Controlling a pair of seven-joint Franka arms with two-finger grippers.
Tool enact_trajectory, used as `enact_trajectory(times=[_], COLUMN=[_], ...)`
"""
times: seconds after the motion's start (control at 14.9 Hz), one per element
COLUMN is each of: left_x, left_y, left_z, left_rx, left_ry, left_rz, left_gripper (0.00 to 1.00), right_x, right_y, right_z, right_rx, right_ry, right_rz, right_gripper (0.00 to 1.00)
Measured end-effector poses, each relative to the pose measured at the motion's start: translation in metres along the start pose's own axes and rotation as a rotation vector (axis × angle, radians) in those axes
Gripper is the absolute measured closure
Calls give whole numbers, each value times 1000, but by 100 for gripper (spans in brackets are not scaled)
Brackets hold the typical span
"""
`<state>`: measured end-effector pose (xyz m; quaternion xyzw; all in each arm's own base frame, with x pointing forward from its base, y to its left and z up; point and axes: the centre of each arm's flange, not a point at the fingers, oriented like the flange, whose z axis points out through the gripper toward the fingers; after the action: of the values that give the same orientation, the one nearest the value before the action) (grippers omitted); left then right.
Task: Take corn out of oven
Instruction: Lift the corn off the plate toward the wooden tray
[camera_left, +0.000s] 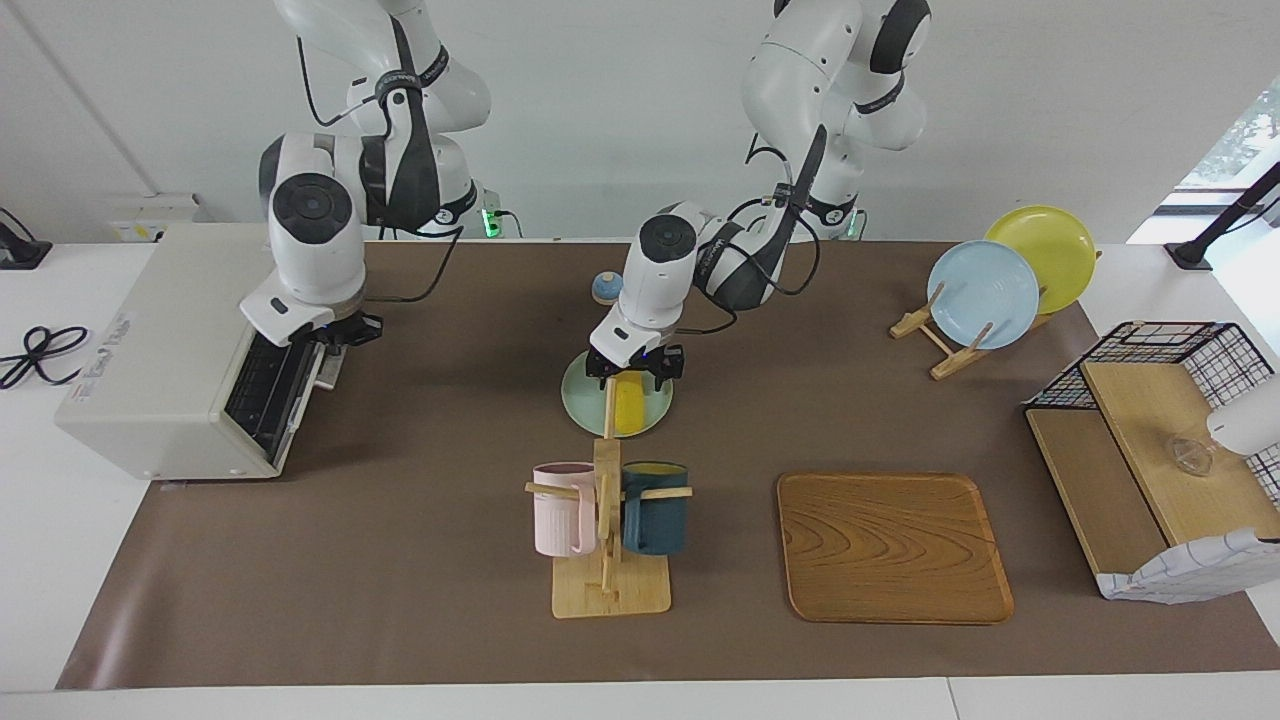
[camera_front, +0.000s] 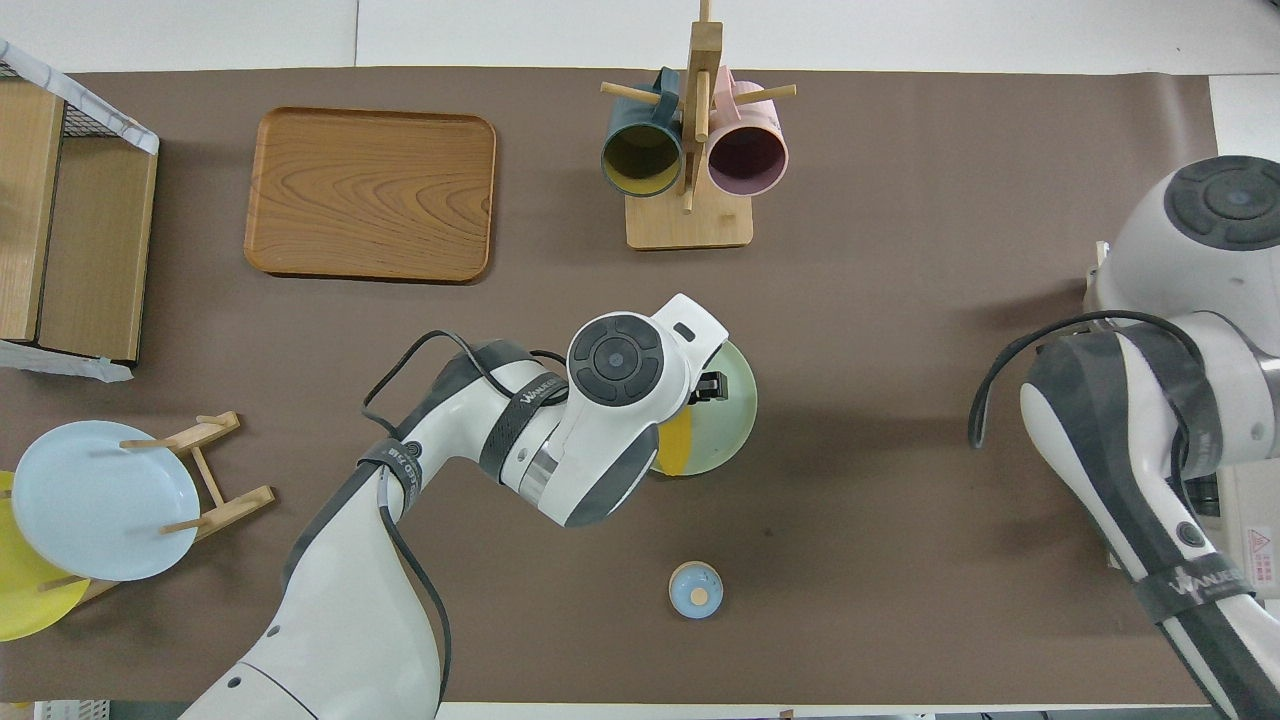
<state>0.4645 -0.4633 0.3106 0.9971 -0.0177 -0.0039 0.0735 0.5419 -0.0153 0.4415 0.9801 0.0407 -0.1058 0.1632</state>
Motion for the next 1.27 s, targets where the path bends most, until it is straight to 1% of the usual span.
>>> enact_trajectory(times=[0.07, 0.13, 0.2, 0.27, 0.33, 0.4, 0.6, 0.74, 0.87, 1.0, 1.14, 1.27], left_x=[1, 1, 1, 1, 1, 1, 4, 12, 36, 69, 104, 136], left_y=[-1, -2, -3, -3, -3, -3, -1, -2, -15, -43, -86, -133], left_z=[0, 0, 1, 2, 2, 1, -3, -17, -50, -92, -125, -148], left_rx=[0, 1, 2, 1, -3, -5, -10, -12, 3, 20, 34, 40], left_ry=[1, 1, 1, 3, 8, 11, 17, 25, 36, 57, 67, 76], left_rz=[-2, -4, -5, -5, -6, -6, -39, -59, -93, -119, -139, -144], left_gripper=[0, 8, 22, 35, 44, 47, 47, 47, 47, 47, 47, 47], right_x=[-5, -9, -13, -17, -20, -24, -39, -46, -42, -35, -29, -23], right_y=[12, 20, 24, 26, 27, 28, 35, 35, 30, 21, 7, 1], right_z=[-2, -3, -5, -8, -14, -23, -56, -70, -65, -45, -27, -17], right_rx=[4, 7, 8, 8, 10, 17, 58, 115, 167, 178, 180, 180], right_ry=[-4, -12, -20, -28, -35, -36, -12, 14, 58, 103, 116, 118], right_rz=[0, 1, 5, 8, 11, 16, 27, 38, 45, 57, 65, 65], right_gripper=[99, 99, 99, 99, 99, 99, 99, 99, 99, 99, 99, 99])
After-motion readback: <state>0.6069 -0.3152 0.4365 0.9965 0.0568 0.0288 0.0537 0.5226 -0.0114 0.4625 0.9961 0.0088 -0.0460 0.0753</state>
